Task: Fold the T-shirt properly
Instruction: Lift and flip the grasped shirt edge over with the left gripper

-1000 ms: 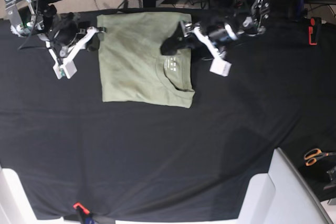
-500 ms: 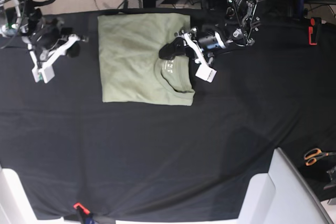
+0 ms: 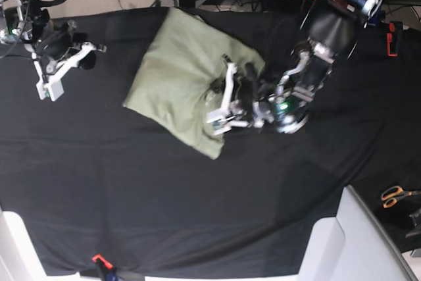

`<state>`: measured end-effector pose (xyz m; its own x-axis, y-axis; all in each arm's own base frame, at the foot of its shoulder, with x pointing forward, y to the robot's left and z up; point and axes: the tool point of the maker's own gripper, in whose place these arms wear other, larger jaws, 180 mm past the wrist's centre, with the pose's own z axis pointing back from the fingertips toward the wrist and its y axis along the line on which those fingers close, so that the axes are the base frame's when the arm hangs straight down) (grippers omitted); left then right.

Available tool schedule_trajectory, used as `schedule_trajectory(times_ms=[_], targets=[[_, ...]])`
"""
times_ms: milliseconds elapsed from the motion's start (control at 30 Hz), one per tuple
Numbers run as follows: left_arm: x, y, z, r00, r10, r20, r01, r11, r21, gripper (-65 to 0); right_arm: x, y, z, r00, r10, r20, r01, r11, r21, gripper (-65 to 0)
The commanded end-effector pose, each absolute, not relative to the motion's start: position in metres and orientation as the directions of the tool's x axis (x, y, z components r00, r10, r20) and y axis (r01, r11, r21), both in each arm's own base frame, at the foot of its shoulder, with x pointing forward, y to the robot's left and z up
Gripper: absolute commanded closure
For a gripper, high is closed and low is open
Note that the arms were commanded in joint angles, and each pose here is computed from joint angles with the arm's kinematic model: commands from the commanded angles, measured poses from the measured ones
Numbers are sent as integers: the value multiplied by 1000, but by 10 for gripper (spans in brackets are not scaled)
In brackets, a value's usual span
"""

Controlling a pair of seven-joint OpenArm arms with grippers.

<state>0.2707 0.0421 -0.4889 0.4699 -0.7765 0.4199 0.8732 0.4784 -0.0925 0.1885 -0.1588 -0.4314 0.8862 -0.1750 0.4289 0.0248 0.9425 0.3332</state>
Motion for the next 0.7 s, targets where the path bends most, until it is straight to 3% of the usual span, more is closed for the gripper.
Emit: schedule_trajectory(times_ms=[0, 200, 367, 667], targets=[[285, 69, -494, 428, -851, 305, 886, 461, 42, 0, 194, -157, -425, 874, -183, 450, 18, 938, 346, 0], [303, 49, -490, 124, -986, 113, 946, 152, 287, 0, 194, -157, -425, 875, -184, 448, 19, 938, 347, 0], [309, 6, -483, -47, -991, 127, 922, 6, 388, 0, 194, -157, -425, 875, -186, 447, 22, 937, 348, 0], [286, -50, -474, -226, -948, 224, 892, -109, 438, 0, 186, -165, -440, 891, -198, 409, 55, 940, 336, 0]])
